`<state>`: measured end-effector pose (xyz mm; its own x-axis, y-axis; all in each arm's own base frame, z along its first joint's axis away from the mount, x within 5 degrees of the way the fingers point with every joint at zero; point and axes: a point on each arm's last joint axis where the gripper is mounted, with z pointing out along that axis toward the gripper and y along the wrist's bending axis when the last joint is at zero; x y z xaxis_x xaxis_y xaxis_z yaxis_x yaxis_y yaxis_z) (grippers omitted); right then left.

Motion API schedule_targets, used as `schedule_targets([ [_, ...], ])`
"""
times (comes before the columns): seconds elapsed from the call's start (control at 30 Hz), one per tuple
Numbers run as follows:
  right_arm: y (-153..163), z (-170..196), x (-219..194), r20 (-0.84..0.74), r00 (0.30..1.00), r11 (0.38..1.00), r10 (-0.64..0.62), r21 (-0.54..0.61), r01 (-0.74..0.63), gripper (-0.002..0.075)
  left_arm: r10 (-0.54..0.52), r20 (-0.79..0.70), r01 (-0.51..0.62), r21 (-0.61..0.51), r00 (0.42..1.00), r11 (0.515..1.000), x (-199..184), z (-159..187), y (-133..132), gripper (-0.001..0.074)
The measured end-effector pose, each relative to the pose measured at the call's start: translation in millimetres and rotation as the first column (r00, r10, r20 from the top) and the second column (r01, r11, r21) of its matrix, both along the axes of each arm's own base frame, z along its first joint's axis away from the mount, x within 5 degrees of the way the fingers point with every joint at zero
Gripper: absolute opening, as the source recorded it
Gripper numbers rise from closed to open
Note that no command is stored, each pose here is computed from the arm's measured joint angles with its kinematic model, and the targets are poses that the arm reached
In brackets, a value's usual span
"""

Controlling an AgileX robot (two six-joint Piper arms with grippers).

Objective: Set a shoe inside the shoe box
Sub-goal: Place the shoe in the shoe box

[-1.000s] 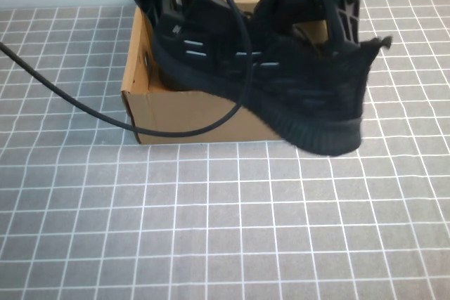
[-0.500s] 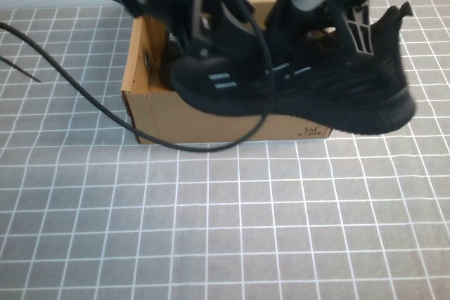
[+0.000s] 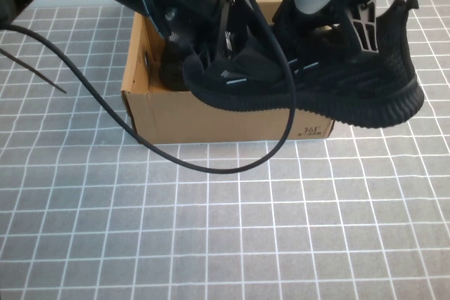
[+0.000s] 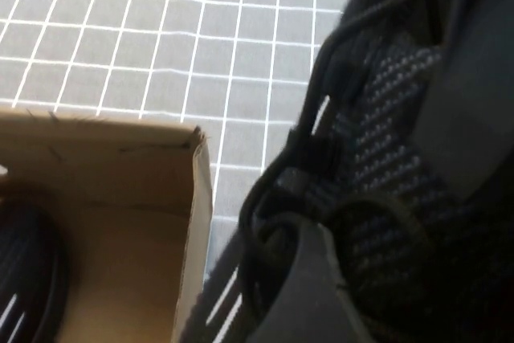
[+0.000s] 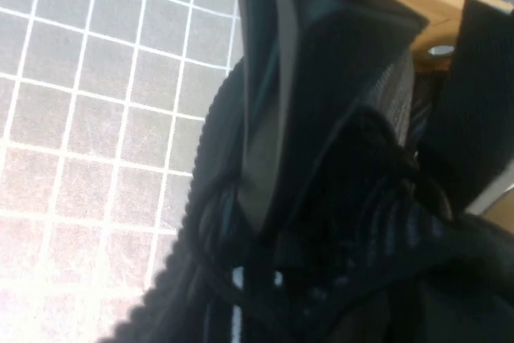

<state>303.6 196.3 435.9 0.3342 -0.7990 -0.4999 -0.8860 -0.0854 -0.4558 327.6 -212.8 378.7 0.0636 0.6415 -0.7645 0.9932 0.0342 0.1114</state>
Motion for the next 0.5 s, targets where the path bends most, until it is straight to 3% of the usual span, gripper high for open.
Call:
schedule_targets([
  [0.3, 3.2, 1.8, -2.2, -0.008, 1.0, 0.999, 0.029, 0.036, -0.029, 0.0022, -0.055, 0.006, 0.055, -0.063, 0.998, 0.997, 0.1, -0.6, -6.5, 0.0457],
  [0.43, 2.6, 1.2, -2.3, -0.007, 0.999, 0.999, 0.032, 0.026, -0.031, 0.0022, -0.059, -0.025, 0.057, -0.072, 0.998, 0.996, 4.4, -8.3, -9.8, 0.0344],
  [0.5, 2.3, 0.9, -2.4, -0.009, 0.999, 0.999, 0.032, 0.021, -0.032, 0.0022, -0.059, -0.034, 0.056, -0.077, 0.998, 0.995, 5.8, -10.5, -10.9, 0.0239],
])
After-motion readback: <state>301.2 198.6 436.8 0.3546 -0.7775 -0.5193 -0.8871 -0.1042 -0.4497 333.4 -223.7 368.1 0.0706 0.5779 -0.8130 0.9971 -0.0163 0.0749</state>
